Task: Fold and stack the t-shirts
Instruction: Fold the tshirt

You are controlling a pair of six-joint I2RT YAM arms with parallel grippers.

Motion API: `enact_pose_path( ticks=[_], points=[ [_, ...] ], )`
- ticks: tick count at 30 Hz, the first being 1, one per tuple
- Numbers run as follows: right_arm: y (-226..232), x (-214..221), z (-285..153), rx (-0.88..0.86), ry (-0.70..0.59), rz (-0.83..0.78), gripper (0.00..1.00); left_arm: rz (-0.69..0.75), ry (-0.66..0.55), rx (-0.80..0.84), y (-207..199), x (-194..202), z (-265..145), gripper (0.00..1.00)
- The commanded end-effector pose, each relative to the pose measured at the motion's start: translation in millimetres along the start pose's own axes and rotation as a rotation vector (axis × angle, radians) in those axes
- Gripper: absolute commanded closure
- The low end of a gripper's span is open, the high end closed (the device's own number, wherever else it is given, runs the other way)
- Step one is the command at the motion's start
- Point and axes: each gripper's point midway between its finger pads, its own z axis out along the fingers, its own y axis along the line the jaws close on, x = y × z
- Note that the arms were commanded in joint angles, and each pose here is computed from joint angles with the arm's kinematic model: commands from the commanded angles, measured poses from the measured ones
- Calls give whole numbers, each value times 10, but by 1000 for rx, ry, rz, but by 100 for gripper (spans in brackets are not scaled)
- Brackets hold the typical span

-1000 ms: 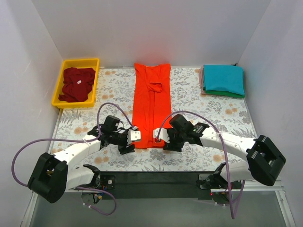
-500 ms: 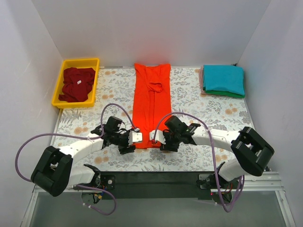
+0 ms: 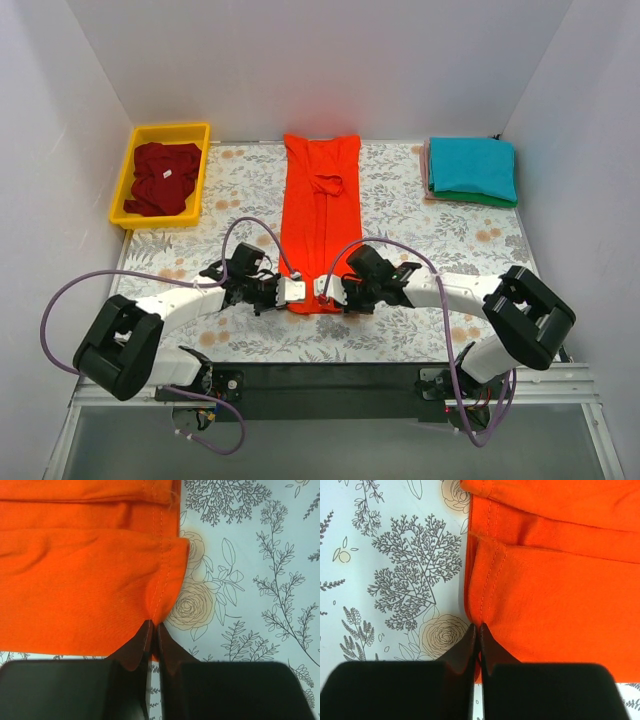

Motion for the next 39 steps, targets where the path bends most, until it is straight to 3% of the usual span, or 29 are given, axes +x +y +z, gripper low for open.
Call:
enact_pose_path(
  ticks=[1,10,15,19,23,27,39],
  points=[
    [234,386,21,-71,155,69,99,-1,54,21,-101,82,-68,100],
    [376,-135,-417,-68,23,99,99,-28,-47,65,-414,-323,-396,100],
    [292,-189,-555,-18,15,53,99,-110,-60,37,-409,-448,-514,100],
    [4,-316,-675,50,0,-3,99,-107,-86,-41,-133,-609,-578,100],
    [-359,-374,-713,90,9,-25,99,-106,-138,-135,434,-792,-703,100],
    [-793,-436,-763,138,8,-50,99,-125,-145,-209,958,-759,-788,100],
    [-1927,-418,-671,213,26,-108,99,-66,-140,-302,2016,-622,-587,100]
  ],
)
